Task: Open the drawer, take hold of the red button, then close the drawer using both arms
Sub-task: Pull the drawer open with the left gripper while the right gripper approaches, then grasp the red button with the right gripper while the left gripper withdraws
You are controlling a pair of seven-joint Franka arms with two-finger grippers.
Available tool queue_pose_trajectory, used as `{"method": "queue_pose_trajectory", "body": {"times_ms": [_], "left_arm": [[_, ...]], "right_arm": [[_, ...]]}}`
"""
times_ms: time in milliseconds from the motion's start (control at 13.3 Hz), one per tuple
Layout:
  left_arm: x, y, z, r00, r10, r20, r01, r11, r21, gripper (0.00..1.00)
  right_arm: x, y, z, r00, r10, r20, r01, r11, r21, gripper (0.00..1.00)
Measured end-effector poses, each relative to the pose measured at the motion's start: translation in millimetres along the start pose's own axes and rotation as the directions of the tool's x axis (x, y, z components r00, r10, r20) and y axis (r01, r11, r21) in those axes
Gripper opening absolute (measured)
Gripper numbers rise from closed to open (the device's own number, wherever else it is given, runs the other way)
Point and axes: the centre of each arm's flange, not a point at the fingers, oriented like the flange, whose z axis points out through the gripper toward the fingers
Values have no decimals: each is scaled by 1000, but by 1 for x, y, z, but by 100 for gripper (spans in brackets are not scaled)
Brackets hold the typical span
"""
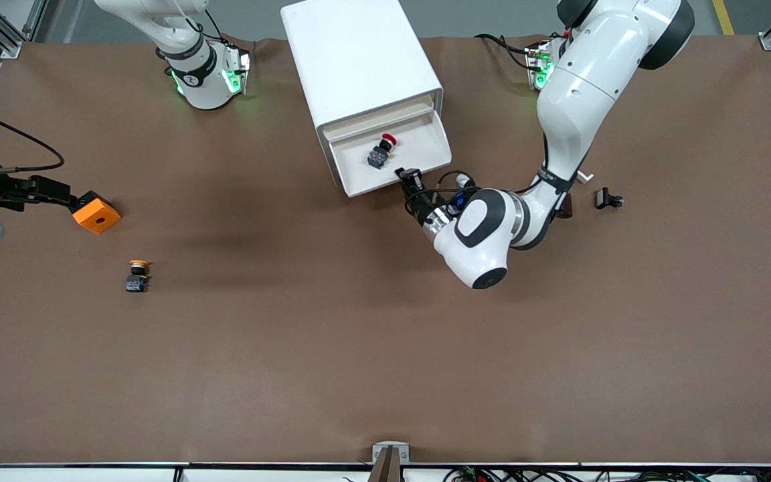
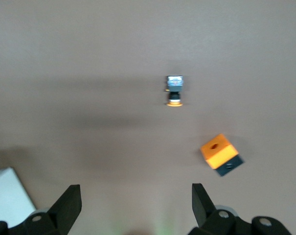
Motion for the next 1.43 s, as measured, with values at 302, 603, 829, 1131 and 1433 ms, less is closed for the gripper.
{"method": "queue_pose_trajectory", "body": {"times_ms": [302, 603, 829, 1131, 1433], "left_arm": [[4, 8, -37, 996, 21, 81, -16, 998, -52, 14], [1, 10, -55, 988, 88, 126, -74, 992, -106, 20], [-3, 7, -73, 979, 129, 156, -106, 984, -144, 56], [-2, -8, -125, 967, 220, 129, -178, 945, -273, 99], [39, -25, -210, 938, 315, -144, -341, 774, -533, 100]], "right_arm": [[0, -86, 5, 978, 208, 12, -208, 978, 6, 100], [-24, -217, 16, 949, 316, 1, -316, 948, -28, 100], [-51, -304, 25, 908, 416, -45, -417, 909, -13, 100], [-84, -403, 59, 865, 495, -82, -495, 869, 22, 100], [-102, -488, 127, 810, 577, -102, -573, 817, 68, 100]]}}
